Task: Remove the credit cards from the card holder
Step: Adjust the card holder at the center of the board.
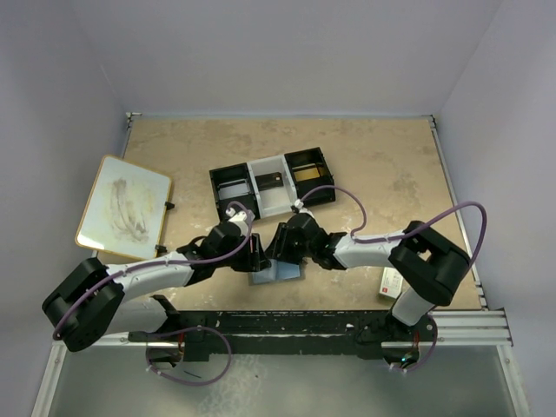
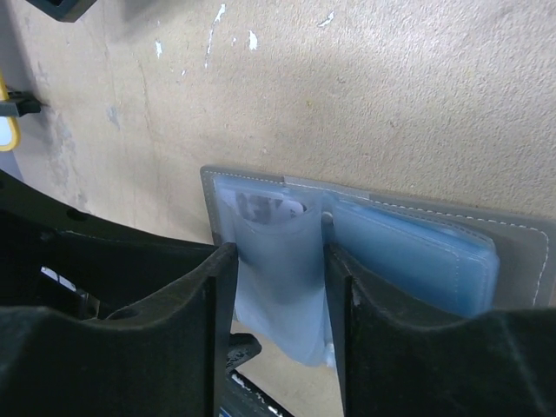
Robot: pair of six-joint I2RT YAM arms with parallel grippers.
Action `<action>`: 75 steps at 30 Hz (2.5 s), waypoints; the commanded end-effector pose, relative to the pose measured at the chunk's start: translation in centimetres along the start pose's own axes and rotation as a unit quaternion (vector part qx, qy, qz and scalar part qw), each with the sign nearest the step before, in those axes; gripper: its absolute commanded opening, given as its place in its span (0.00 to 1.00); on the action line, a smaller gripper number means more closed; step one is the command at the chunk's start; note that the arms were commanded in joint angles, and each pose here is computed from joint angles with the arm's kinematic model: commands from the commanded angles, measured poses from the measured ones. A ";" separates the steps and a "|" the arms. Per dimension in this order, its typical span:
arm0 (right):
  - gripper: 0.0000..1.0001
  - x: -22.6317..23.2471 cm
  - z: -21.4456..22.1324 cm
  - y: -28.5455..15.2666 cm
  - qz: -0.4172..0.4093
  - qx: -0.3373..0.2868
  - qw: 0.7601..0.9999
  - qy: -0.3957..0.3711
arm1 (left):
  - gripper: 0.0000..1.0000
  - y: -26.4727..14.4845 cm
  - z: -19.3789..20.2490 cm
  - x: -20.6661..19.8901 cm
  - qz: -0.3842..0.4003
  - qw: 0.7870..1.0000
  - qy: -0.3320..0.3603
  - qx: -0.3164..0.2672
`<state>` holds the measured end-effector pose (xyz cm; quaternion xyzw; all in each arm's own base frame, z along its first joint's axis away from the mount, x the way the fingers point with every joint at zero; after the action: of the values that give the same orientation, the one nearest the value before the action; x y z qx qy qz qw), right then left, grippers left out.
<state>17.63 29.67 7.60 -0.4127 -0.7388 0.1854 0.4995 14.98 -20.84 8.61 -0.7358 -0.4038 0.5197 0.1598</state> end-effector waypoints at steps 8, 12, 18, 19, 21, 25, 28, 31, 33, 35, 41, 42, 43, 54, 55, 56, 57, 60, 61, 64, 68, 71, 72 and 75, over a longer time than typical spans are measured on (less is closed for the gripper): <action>0.59 -0.9 -1.0 0.5 0.104 0.007 0.994 -0.036 | 0.42 0.0 0.9 0.7 -0.004 1.000 0.005 0.013; 0.65 -0.9 -0.9 0.7 0.109 0.015 0.993 -0.044 | 0.41 0.1 0.8 0.2 0.012 1.000 0.000 0.013; 0.67 -0.4 -0.5 0.6 0.071 0.024 0.996 -0.043 | 0.41 -0.1 0.4 -0.5 0.029 1.000 -0.009 0.005; 0.67 -0.4 -0.1 0.5 0.059 0.033 0.997 -0.042 | 0.41 -0.1 0.3 -0.8 0.035 0.999 -0.011 0.003; 0.67 0.2 0.0 0.1 0.031 0.034 0.999 -0.027 | 0.41 -0.2 0.0 -1.3 0.043 0.999 -0.015 0.000; 0.70 0.9 -0.4 -0.6 0.008 0.020 1.000 -0.023 | 0.41 -0.3 -0.7 -2.2 0.052 0.998 -0.017 -0.010; 0.72 1.3 -0.8 -1.0 -0.005 0.008 1.000 -0.017 | 0.41 -0.3 -1.1 -2.6 0.057 0.998 -0.018 -0.013; 0.73 1.4 -1.0 -1.3 -0.005 0.001 1.000 -0.011 | 0.41 -0.2 -1.2 -2.9 0.058 0.998 -0.021 -0.011; 0.73 1.5 -1.2 -1.7 -0.006 -0.007 1.000 -0.006 | 0.41 -0.2 -1.4 -3.1 0.061 0.998 -0.024 -0.015; 0.73 1.6 -1.5 -2.1 -0.007 -0.016 1.000 -0.003 | 0.41 -0.2 -1.6 -3.3 0.065 0.997 -0.027 -0.018; 0.74 1.3 -2.6 -3.7 0.015 -0.051 0.998 0.015 | 0.40 -0.3 -2.1 -4.0 0.072 0.997 -0.029 -0.021; 0.74 1.2 -2.8 -4.0 0.021 -0.058 0.998 0.017 | 0.40 -0.3 -2.1 -4.0 0.071 0.997 -0.029 -0.021; 0.74 1.3 -3.0 -4.5 0.020 -0.068 0.997 0.017 | 0.40 -0.2 -2.2 -4.1 0.070 0.997 -0.028 -0.021; 0.75 -1.7 -3.9 -9.0 0.095 -0.166 0.978 0.080 | 0.40 0.7 -2.9 -5.2 0.075 0.997 -0.027 -0.011; 0.75 -2.0 -3.8 -9.2 0.095 -0.171 0.977 0.088 | 0.41 0.8 -2.9 -5.3 0.075 0.997 -0.026 -0.010; 0.75 -2.4 -3.5 -9.3 0.096 -0.173 0.976 0.093 | 0.41 0.9 -2.8 -5.3 0.074 0.997 -0.027 -0.008; 0.76 -2.6 -3.4 -9.5 0.092 -0.178 0.975 0.097 | 0.40 1.1 -2.8 -5.4 0.074 0.997 -0.028 -0.005; 0.76 -2.8 -3.3 -10.3 0.069 -0.197 0.973 0.100 | 0.40 1.5 -2.5 -5.8 0.084 0.996 -0.039 0.010; 0.76 -2.9 -3.3 -10.5 0.064 -0.203 0.972 0.101 | 0.40 1.6 -2.4 -5.9 0.086 0.995 -0.041 0.010; 0.76 -3.2 -3.4 -11.3 0.058 -0.220 0.968 0.107 | 0.40 2.0 -2.4 -6.1 0.086 0.995 -0.047 0.006; 0.76 -3.8 -3.3 -12.1 0.058 -0.236 0.963 0.118 | 0.48 2.8 -2.4 -6.8 0.087 0.995 -0.047 0.010; 0.76 -4.3 -2.9 -12.3 0.058 -0.238 0.961 0.128 | 0.52 3.5 -2.2 -7.4 0.087 0.995 -0.042 0.017; 0.77 -4.4 -2.9 -12.4 0.058 -0.239 0.961 0.129 | 0.53 3.9 -2.0 -7.6 0.085 0.995 -0.041 0.021; 0.77 -4.7 -2.7 -12.5 0.060 -0.241 0.959 0.134 | 0.54 4.8 -1.4 -7.8 0.074 0.996 -0.037 0.028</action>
<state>15.27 18.95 14.79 -0.5634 -0.6801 -0.0076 0.4690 16.55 -27.34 9.81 -0.7220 -0.3532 0.5757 0.1504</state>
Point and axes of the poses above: each gripper's point midway between its finger pads, its own y axis out along the fingers, its own x axis along the line the jaws close on, z = x × y, the point moved 7 cm from there along -y, back along the fingers, and after that the axes turned 8 degrees about -y, right-handed, at the moved point
